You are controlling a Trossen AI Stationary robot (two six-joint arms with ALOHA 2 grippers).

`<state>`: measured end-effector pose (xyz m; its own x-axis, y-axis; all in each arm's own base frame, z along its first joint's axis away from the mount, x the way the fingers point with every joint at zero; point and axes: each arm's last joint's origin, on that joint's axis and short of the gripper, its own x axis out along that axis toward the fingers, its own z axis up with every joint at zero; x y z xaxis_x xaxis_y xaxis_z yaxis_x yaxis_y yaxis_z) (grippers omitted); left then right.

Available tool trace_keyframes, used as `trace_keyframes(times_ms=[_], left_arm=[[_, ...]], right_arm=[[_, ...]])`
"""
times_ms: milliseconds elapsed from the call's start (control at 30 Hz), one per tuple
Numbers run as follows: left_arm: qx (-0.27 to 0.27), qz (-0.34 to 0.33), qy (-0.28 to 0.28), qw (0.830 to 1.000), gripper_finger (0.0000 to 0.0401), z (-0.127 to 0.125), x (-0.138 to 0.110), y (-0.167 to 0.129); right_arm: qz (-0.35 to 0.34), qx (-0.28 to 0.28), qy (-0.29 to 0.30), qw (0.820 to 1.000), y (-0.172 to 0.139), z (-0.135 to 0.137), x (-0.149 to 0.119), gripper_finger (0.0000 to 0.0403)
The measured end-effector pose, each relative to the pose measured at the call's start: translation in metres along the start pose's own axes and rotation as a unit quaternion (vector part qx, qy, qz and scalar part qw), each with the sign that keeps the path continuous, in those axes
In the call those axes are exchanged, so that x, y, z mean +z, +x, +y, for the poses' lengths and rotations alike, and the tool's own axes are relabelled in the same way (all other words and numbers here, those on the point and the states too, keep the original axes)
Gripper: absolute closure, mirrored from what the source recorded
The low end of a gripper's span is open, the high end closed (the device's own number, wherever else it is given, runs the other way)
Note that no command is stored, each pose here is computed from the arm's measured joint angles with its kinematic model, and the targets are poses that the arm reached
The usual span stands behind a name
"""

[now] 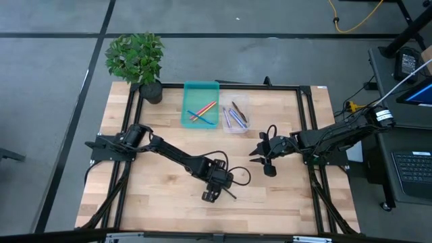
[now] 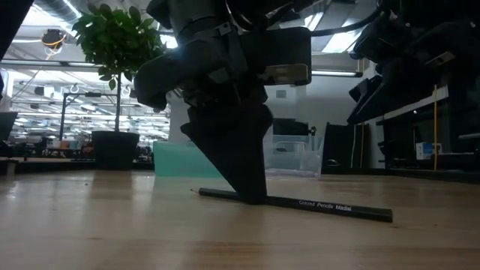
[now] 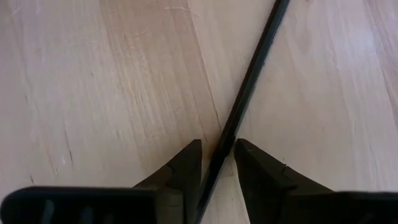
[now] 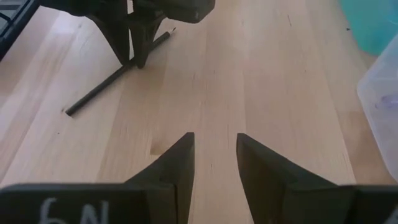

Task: Sort pens & pencils
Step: Put the black pencil into the blue bin

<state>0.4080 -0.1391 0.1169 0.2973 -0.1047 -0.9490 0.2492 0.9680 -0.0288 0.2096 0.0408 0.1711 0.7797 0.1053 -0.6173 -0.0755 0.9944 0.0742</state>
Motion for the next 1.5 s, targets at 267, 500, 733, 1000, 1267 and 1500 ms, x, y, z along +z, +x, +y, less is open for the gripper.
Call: trace_keyframes(times_ms=[267, 500, 733, 1000, 1267, 1500], left_arm=[[-0.002, 0.003, 0.006, 1.0, 0.0305, 0.0, 0.0, 0.002], [-0.003, 0.002, 0.007, 1.0, 0.0308, 0.0, 0.0, 0.002], [-0.01, -0.001, 0.006, 1.0, 0.037, -0.001, 0.0, 0.002], [-0.011, -0.004, 0.006, 1.0, 0.0388, -0.001, 0.001, 0.002], [-0.009, -0.004, 0.007, 1.0, 0.0394, -0.001, 0.001, 0.001], [0.002, -0.02, 0.019, 1.0, 0.0394, -0.001, 0.003, -0.014]], right_arm=[[-0.002, 0.0, 0.0, 1.0, 0.0, 0.0, 0.0, 0.0283], [-0.002, 0.0, 0.002, 1.0, 0.0, 0.0, 0.0, 0.0283], [-0.002, 0.0, 0.002, 1.0, 0.0, 0.0, 0.0, 0.0283], [-0.001, 0.0, 0.002, 1.0, 0.0, 0.0, 0.0, 0.0283], [0.002, 0.0, 0.009, 1.0, 0.0, 0.0, 0.0, 0.0283], [0.003, -0.001, 0.009, 1.0, 0.0, 0.0, -0.001, 0.0283]])
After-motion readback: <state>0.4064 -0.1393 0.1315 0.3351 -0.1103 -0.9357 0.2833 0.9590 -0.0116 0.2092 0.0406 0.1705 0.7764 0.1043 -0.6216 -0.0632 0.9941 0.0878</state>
